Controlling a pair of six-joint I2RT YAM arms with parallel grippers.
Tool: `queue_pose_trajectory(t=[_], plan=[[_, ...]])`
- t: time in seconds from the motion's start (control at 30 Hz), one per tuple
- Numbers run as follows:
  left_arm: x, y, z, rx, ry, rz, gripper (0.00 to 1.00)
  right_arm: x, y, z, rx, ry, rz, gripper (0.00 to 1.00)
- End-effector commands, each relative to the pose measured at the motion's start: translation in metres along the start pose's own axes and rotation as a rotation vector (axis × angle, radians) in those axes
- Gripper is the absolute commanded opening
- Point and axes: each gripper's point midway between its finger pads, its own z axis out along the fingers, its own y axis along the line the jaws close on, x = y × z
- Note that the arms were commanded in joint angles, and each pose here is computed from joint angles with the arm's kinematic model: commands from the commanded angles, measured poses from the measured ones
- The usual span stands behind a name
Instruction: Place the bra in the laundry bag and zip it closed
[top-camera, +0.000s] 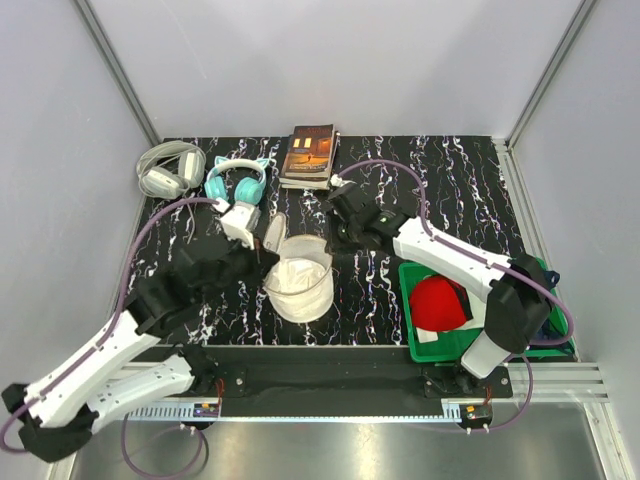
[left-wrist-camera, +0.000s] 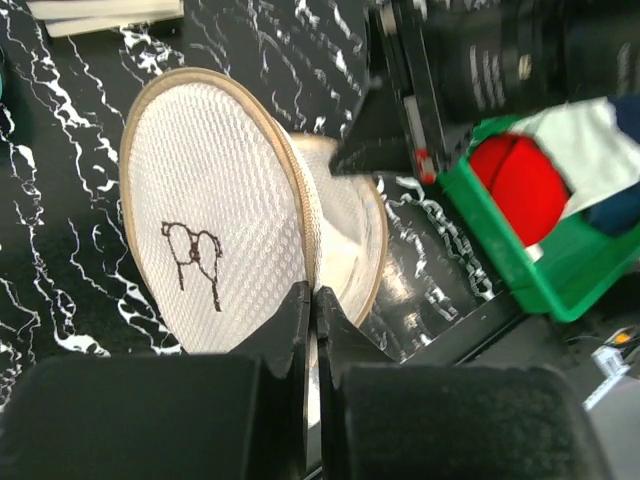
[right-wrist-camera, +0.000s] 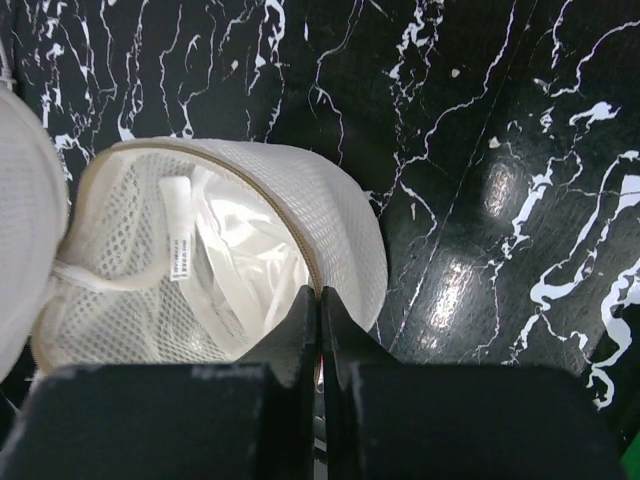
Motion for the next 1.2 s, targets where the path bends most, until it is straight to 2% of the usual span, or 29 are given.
queue_pose_trajectory(t=[0.0,0.2,0.43,0.47,0.53,0.57,0.6,0.67,0.73,0.8,0.83,0.93,1.07,1.1,1.17], plan=[[-0.013,0.009,0.009,-0.157,-0.049,0.07,0.0,-0.036,0.008,-0.01,-0.061,-0.082,0.01,0.0],[0.002,-0.025,0.031,-0.171,-0.003,0.153,0.0,-0.043,0.003,-0.007,-0.112,-0.067,0.035,0.0],[0.03,-0.069,0.056,-0.009,0.062,0.198,0.01,-0.046,-0.004,0.002,-0.142,-0.059,0.039,0.0],[0.034,-0.074,0.059,0.014,0.073,0.203,0.07,-0.045,-0.004,0.002,-0.157,-0.052,0.036,0.0],[0.037,-0.085,0.061,0.074,0.09,0.214,0.3,-0.045,-0.008,0.003,-0.172,-0.064,0.02,0.0],[0.037,-0.088,0.061,0.096,0.097,0.219,0.39,-0.043,-0.007,0.002,-0.19,-0.058,0.009,0.0],[0.037,-0.094,0.059,0.151,0.113,0.206,0.58,-0.043,-0.009,0.003,-0.204,-0.066,-0.021,0.0],[0.025,-0.097,0.053,0.217,0.09,0.161,0.72,-0.042,-0.012,0.002,-0.232,-0.062,-0.053,0.0],[0.019,-0.088,0.049,0.293,0.122,0.099,0.83,-0.039,-0.016,0.003,-0.24,-0.056,-0.103,0.0],[-0.003,-0.063,0.043,0.259,0.08,0.03,0.9,-0.038,-0.02,0.003,-0.267,-0.047,-0.128,0.0],[-0.005,-0.051,0.04,0.23,0.08,-0.004,0.99,-0.038,-0.02,0.002,-0.276,-0.044,-0.135,0.0],[-0.017,-0.005,0.042,0.119,0.065,-0.142,0.99,-0.037,-0.019,-0.002,-0.337,-0.035,-0.177,0.0],[0.015,0.031,0.069,0.092,0.157,-0.32,0.99,-0.034,-0.017,-0.003,-0.423,-0.012,-0.208,0.0],[0.035,0.037,0.074,0.09,0.198,-0.349,0.99,-0.034,-0.016,-0.001,-0.437,-0.007,-0.217,0.0],[0.04,0.041,0.082,0.096,0.172,-0.364,0.99,-0.028,-0.013,-0.001,-0.479,0.019,-0.222,0.01]])
